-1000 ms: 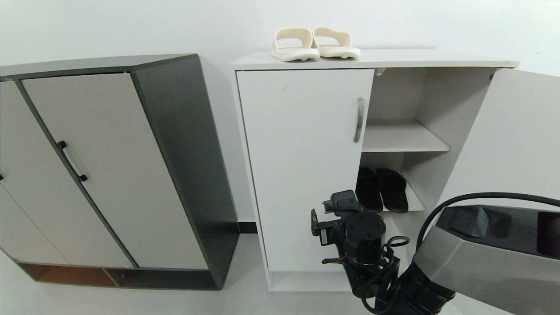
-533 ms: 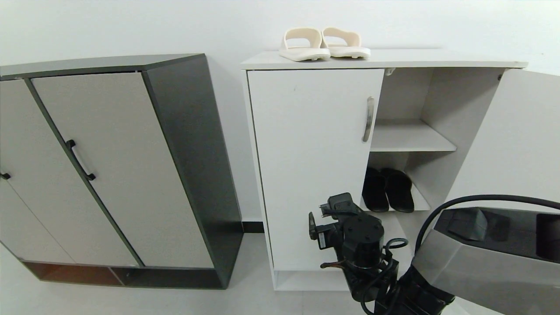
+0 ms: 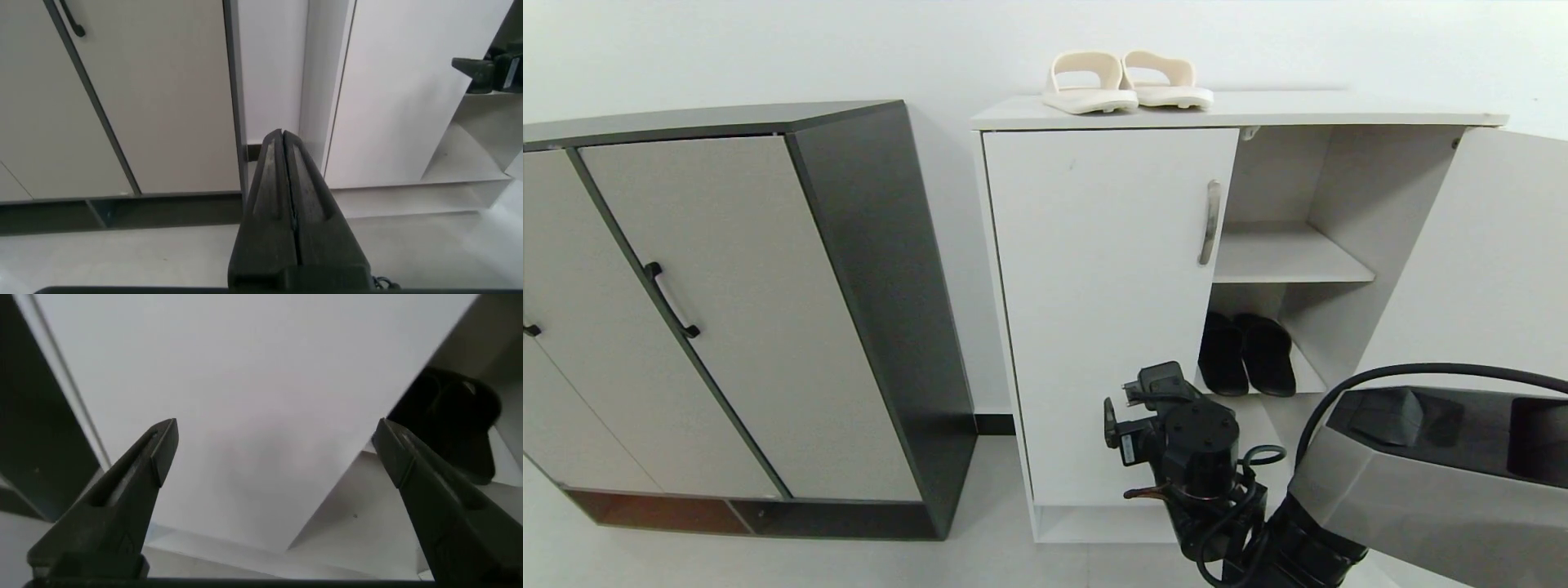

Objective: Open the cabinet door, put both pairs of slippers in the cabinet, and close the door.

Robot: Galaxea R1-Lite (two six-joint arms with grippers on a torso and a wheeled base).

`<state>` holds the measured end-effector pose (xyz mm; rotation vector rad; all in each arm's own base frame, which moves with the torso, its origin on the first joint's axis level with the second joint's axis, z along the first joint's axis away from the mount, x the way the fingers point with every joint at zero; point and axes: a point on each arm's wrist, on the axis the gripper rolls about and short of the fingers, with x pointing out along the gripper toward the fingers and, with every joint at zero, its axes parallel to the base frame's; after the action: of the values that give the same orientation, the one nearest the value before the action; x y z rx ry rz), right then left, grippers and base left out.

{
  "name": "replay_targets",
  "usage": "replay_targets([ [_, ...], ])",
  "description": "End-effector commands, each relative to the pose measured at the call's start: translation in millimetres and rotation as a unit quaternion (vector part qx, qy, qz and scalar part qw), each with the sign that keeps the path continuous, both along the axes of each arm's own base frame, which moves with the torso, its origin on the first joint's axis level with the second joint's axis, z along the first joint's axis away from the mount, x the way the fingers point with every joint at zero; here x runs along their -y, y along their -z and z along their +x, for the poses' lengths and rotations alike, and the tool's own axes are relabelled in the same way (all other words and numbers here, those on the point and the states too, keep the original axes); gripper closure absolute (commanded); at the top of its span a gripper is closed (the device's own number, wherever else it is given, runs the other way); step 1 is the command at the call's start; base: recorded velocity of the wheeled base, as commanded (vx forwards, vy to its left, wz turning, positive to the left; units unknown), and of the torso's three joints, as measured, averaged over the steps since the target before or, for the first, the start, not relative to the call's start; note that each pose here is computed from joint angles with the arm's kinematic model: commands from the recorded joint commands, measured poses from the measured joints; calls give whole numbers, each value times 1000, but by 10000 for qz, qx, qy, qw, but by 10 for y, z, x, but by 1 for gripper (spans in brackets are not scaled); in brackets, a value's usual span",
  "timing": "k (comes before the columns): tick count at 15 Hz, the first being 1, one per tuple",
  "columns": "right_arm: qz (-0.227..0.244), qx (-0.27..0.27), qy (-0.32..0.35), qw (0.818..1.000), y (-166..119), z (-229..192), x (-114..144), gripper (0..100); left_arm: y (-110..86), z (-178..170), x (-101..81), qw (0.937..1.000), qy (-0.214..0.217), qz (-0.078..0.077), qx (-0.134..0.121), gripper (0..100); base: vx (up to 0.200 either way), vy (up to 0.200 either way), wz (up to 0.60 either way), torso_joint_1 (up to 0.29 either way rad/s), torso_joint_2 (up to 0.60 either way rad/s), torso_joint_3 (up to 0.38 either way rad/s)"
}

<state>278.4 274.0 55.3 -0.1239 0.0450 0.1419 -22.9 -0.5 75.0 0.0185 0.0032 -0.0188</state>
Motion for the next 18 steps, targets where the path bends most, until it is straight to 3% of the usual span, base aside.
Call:
replay_targets([
  [1, -10, -7, 2, 10000, 13, 7, -5, 0, 0, 1, 0, 10000, -2, -1, -6, 100, 0, 0, 0, 0, 0, 0],
  [4, -27, -22, 10, 10000, 25, 8, 3, 0, 0, 1, 0, 10000, -2, -1, -6, 100, 0, 0, 0, 0, 0, 0],
  [8, -44, -38, 25, 10000, 52, 25, 2, 0, 0, 1, 0, 10000, 6, -1, -6, 100, 0, 0, 0, 13, -207, -300],
  [18, -118, -77, 77, 9999, 123, 73, 13, 0, 0, 1, 0, 10000, 6, 7, -6, 100, 0, 0, 0, 102, -490, -337],
])
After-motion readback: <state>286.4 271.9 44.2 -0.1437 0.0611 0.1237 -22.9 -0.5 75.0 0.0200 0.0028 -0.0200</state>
